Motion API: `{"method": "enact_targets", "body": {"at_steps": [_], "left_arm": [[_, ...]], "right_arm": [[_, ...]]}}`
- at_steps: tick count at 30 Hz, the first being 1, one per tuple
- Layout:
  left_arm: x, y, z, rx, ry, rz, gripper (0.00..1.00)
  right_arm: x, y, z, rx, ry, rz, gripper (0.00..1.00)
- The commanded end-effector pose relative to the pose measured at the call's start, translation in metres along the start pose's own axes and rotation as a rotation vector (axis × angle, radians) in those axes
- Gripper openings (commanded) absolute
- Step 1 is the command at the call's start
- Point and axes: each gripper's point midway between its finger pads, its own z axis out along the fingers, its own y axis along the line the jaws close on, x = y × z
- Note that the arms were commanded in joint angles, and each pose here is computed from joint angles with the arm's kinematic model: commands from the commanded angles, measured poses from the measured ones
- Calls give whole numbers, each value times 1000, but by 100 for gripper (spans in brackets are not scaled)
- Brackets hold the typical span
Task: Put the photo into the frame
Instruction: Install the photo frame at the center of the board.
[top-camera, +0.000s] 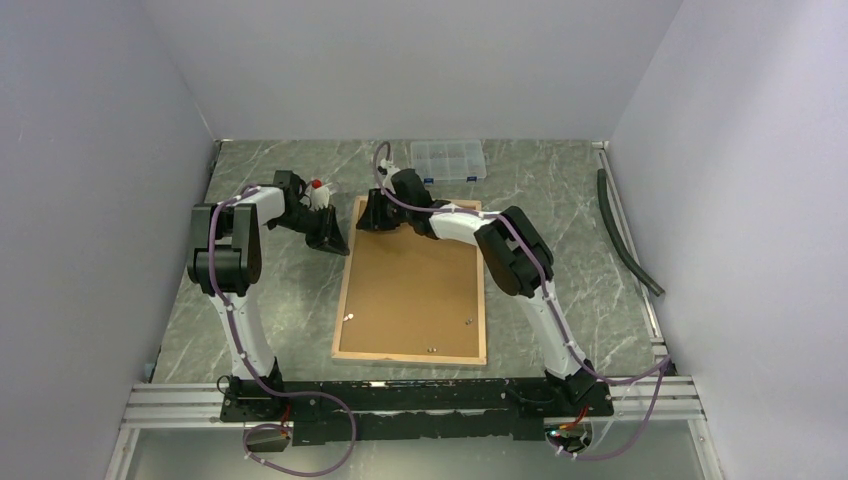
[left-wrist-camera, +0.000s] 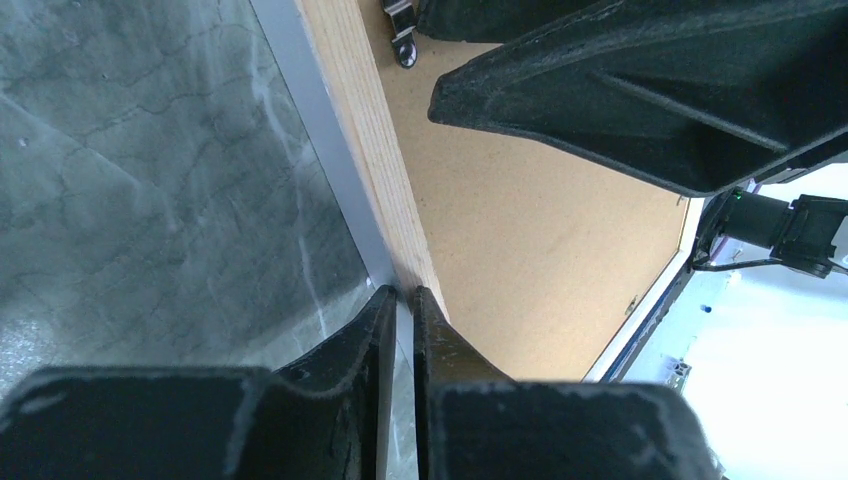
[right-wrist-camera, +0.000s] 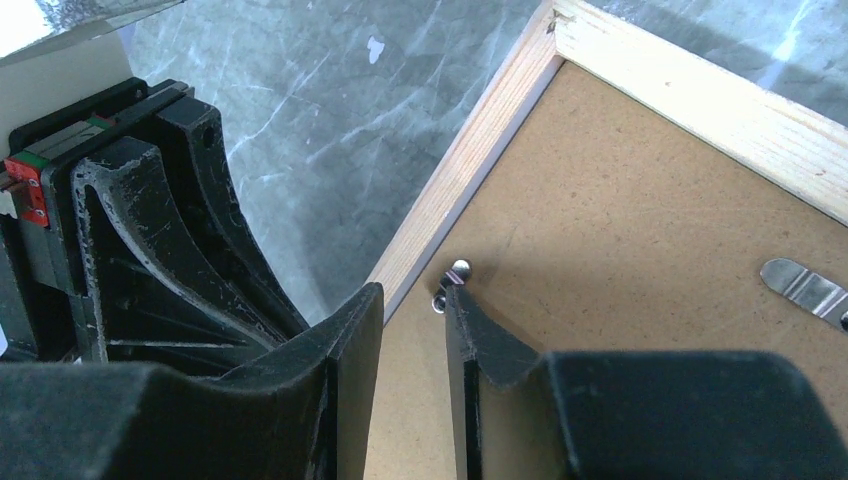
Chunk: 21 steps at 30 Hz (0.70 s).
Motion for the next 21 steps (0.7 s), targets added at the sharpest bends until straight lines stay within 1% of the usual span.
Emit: {"method": "enact_targets", "body": {"at_steps": [1,16,21], "left_arm": [[7,17,15,-39,24,14,12],[9,18,18,-42,35,19,10],[8,17,17,-44,34,20,10]], "right_arm": [[22,-11,8,23,76,27,33],[24,4,16,-33,87,44,28],[24,11,17,-72,110,9,27]]}}
